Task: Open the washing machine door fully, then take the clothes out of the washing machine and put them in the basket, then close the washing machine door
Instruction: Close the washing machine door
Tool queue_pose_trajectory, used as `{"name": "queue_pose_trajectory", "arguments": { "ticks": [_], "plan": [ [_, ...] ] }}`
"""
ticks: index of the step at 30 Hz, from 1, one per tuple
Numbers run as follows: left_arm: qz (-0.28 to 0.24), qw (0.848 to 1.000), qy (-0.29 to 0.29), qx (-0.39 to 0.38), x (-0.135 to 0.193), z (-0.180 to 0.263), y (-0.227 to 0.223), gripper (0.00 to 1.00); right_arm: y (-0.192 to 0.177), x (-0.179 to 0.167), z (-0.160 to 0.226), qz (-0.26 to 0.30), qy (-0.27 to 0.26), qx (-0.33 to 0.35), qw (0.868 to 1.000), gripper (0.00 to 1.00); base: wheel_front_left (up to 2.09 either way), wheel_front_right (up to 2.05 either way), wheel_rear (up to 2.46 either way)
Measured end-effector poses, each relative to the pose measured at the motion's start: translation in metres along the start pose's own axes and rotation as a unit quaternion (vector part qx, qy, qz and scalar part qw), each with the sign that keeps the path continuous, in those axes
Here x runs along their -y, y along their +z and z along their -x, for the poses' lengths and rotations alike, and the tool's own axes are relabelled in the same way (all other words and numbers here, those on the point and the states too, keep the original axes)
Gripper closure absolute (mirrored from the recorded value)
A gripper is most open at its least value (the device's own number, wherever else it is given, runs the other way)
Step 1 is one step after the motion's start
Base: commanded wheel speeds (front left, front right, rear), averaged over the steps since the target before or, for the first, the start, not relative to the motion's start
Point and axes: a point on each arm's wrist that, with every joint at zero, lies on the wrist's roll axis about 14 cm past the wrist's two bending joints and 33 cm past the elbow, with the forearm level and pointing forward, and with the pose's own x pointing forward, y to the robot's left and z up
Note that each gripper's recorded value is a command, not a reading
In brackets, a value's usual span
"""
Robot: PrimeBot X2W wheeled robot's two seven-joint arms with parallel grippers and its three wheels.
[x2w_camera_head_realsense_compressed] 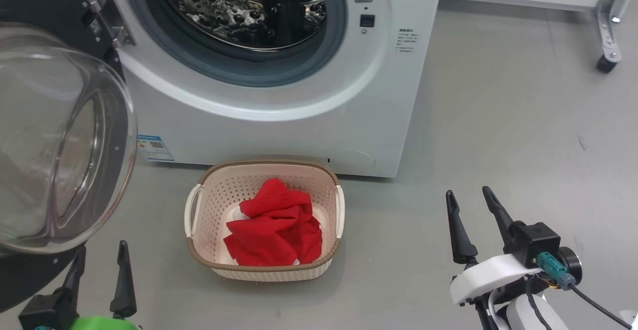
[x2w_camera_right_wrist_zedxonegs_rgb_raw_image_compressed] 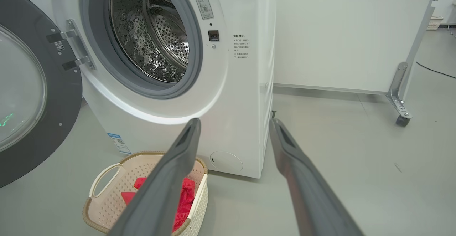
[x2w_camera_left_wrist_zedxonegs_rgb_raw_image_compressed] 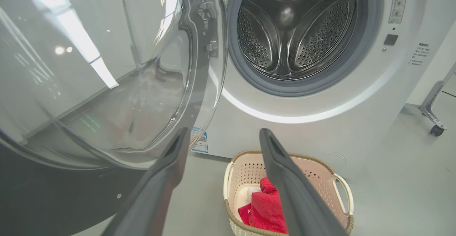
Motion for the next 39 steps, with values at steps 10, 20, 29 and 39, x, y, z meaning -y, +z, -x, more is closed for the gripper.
{"name": "queue_pose_trajectory", "arguments": {
  "ticks": [10, 20, 29, 39],
  "plan": [
    [0.007, 0.995, 0.096, -0.003, -0.055, 0.030, -0.003, 0.00, -0.020, -0.052, -0.019, 0.003, 0.088, -0.029, 0.996, 0.00, 0.00, 0.00, 0.00],
    [0.020, 0.987, 0.160, -0.009, -0.089, 0.063, -0.008, 0.00, -0.033, -0.101, -0.033, 0.005, 0.164, -0.047, 0.985, 0.00, 0.00, 0.00, 0.00],
    [0.042, 0.968, 0.245, 0.017, -0.131, 0.097, 0.002, 0.00, -0.043, -0.159, -0.030, 0.007, 0.260, -0.062, 0.964, 0.00, 0.00, 0.00, 0.00],
    [0.054, 0.959, 0.276, 0.024, -0.145, 0.108, 0.004, 0.00, -0.051, -0.178, -0.026, 0.014, 0.297, -0.073, 0.952, 0.00, 0.00, 0.00, 0.00]
  ]
}}
